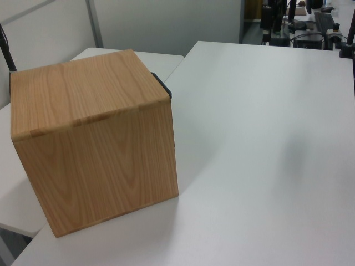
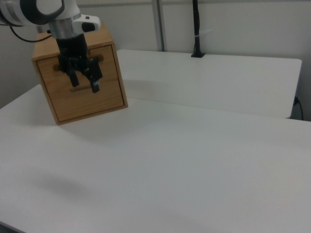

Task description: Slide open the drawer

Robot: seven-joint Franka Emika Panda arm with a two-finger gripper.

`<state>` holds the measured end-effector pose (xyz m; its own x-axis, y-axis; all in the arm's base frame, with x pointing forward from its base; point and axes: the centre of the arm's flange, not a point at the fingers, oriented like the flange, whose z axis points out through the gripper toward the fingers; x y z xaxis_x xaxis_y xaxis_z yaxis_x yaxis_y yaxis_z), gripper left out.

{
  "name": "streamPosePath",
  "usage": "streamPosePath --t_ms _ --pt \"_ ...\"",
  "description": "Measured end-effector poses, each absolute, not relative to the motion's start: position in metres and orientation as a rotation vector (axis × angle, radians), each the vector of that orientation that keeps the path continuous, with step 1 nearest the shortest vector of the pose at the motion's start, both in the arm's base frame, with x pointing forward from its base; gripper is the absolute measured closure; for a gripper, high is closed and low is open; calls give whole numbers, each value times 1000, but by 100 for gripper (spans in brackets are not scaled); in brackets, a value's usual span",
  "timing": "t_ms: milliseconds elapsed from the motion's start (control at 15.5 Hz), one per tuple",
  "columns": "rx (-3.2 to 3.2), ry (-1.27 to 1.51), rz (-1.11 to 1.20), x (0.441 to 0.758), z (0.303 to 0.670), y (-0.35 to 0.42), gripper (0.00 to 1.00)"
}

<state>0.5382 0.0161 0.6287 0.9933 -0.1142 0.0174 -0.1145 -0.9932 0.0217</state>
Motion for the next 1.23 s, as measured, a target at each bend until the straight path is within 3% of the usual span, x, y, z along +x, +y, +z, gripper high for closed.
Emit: streamPosePath --t_ms 839,1226 --pt "3116 -187 45 544 628 13 0" --pt "3162 -351 217 576 626 55 0"
